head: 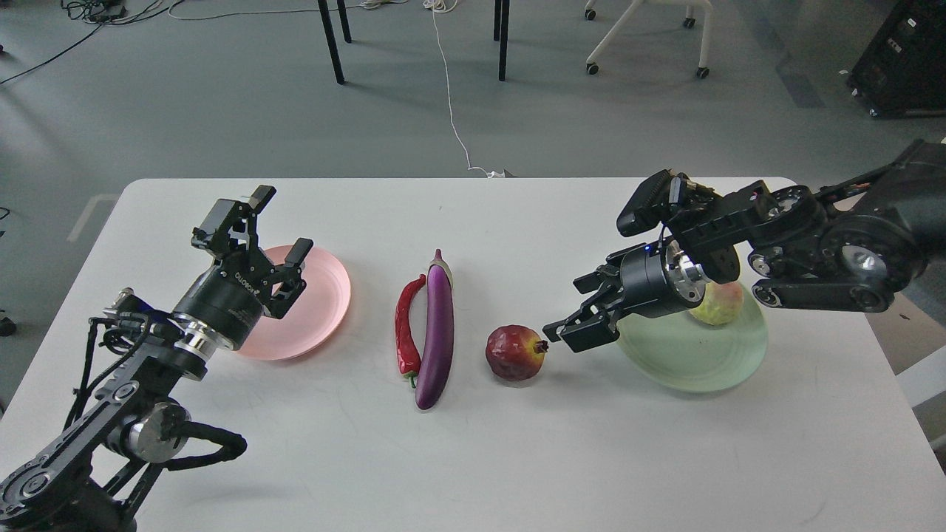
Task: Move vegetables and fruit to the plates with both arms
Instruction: 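Reach the right gripper down and grasp the red pomegranate, then carry the pomegranate onto the green plate and open the right gripper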
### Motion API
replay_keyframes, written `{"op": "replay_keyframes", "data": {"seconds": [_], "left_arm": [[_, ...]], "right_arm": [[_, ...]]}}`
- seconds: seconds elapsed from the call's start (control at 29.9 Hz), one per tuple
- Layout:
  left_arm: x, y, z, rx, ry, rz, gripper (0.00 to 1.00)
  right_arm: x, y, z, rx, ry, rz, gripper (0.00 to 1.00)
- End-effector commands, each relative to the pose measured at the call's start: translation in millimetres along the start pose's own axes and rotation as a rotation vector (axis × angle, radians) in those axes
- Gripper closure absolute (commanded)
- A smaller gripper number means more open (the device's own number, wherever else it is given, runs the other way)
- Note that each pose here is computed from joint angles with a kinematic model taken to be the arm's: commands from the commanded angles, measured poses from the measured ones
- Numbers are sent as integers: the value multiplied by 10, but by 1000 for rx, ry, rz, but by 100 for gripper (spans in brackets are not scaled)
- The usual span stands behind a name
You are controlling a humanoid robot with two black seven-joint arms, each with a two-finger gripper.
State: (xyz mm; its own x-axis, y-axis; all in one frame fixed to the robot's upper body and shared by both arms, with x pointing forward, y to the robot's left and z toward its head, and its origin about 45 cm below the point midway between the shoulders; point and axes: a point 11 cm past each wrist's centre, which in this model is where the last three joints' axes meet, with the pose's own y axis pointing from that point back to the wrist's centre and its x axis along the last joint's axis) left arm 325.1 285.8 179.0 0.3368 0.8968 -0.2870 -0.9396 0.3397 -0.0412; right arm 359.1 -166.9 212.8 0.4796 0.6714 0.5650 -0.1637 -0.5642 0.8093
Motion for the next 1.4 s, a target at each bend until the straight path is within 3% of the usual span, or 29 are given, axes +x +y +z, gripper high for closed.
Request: {"op": "replay_keyframes", "data": {"seconds": [0.0,0.37,0.43,0.57,0.8,1.04,1.2,1.37], "left_arm": [[21,8,18,1,-8,1,2],[26,11,19,3,-11,1,2],[30,13,21,3,-12,1,2],[30,13,21,3,-12,1,2],[7,11,40,-2,-12,-6,2],[-1,8,41,-3,-10,-8,2],[-11,5,35,-3,-7,-10,2],[-27,-4,27,-2,-4,-12,2]], "right_arm": [[120,-239,-80,13,74,-27,4],[114,-610,-191,30,113,-60,10],[84,-592,-144,16,115,-68,19],[89,-585,-130,11,116,-68,52],[164,-534,-131,8,117,-52,54],[221,69,198,-86,70,-2,53],[-94,659,591,-195,82,-27,53],[-549,968,757,-243,17,-50,52]]}}
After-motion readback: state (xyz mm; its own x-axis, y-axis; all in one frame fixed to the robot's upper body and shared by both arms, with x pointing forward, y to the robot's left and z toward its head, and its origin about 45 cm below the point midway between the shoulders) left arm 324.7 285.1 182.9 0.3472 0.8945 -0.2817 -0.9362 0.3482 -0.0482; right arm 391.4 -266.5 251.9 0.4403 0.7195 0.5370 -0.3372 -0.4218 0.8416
